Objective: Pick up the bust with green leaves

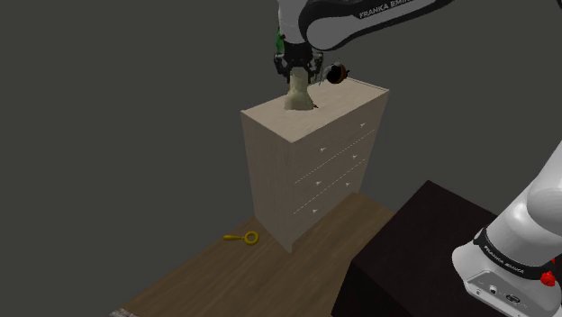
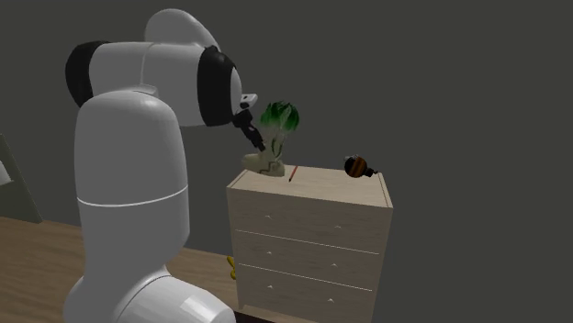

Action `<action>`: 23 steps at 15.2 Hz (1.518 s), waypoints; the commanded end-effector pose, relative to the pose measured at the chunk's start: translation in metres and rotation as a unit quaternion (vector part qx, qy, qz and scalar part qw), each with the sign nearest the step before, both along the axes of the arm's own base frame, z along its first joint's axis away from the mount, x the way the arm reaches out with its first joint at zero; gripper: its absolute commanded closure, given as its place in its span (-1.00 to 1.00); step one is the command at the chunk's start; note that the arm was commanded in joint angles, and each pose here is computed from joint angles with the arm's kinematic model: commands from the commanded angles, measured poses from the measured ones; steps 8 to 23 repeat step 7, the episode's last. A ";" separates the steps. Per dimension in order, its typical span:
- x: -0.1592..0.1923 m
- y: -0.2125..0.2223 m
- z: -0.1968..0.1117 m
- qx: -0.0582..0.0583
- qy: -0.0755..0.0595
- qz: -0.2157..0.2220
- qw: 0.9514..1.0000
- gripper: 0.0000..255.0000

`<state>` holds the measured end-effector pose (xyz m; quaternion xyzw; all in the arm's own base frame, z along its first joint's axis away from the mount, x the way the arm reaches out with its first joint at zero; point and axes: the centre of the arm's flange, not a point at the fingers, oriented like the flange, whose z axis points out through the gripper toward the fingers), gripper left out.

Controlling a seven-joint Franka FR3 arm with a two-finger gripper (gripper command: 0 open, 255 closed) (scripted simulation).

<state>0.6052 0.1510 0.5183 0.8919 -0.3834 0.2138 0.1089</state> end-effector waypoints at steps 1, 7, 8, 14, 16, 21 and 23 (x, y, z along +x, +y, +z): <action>0.001 0.002 0.012 0.000 -0.002 0.000 1.000 1.00; 0.001 0.002 0.034 0.000 -0.002 0.000 1.000 1.00; 0.001 0.002 0.034 0.000 -0.002 0.000 1.000 1.00; 0.001 0.002 0.034 0.000 -0.002 0.000 1.000 1.00; 0.001 0.002 0.034 0.000 -0.002 0.000 1.000 1.00; 0.001 0.002 0.034 0.000 -0.002 0.000 1.000 1.00; 0.001 0.002 0.034 0.000 -0.002 0.000 1.000 1.00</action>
